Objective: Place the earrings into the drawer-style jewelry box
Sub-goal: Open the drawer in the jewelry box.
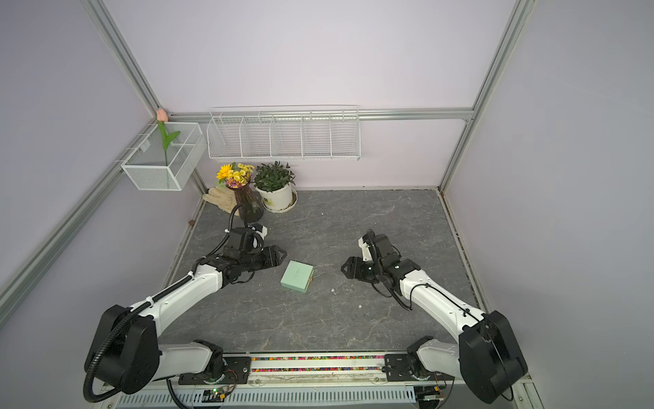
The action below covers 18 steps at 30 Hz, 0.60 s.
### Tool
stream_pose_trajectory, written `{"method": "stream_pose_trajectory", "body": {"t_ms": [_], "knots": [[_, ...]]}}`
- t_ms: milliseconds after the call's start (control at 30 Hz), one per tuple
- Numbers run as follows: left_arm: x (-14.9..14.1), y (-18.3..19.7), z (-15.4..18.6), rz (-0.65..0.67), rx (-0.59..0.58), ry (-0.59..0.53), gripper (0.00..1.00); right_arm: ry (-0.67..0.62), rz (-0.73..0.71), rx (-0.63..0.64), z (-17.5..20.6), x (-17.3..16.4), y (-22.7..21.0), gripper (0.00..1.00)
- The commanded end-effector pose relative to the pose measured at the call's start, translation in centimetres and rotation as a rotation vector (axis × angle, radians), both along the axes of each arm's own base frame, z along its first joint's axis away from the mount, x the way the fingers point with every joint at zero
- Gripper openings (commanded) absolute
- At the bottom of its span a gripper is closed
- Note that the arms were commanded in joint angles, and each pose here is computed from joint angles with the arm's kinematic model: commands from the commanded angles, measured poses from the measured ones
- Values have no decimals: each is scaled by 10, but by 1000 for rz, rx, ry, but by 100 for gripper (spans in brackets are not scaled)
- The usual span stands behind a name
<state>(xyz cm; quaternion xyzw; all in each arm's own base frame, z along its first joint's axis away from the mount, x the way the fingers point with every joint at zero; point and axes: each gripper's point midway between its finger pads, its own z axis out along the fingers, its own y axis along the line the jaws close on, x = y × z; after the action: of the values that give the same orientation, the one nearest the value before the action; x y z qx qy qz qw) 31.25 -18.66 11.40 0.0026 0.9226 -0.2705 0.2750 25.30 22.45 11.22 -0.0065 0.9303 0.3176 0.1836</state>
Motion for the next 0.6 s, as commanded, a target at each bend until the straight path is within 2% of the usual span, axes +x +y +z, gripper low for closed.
{"method": "stream_pose_trajectory", "body": {"t_ms": [0, 300, 567], "knots": [[-4, -8, -12, -14, -39, 35, 68, 52, 9, 43, -13, -8, 29, 62], [-15, -12, -43, -26, -17, 110, 67, 102, 102, 60, -37, -16, 85, 47], [-20, -6, -61, -16, 17, 146, 65, 107, 142, 60, -41, -2, 105, 41]]}}
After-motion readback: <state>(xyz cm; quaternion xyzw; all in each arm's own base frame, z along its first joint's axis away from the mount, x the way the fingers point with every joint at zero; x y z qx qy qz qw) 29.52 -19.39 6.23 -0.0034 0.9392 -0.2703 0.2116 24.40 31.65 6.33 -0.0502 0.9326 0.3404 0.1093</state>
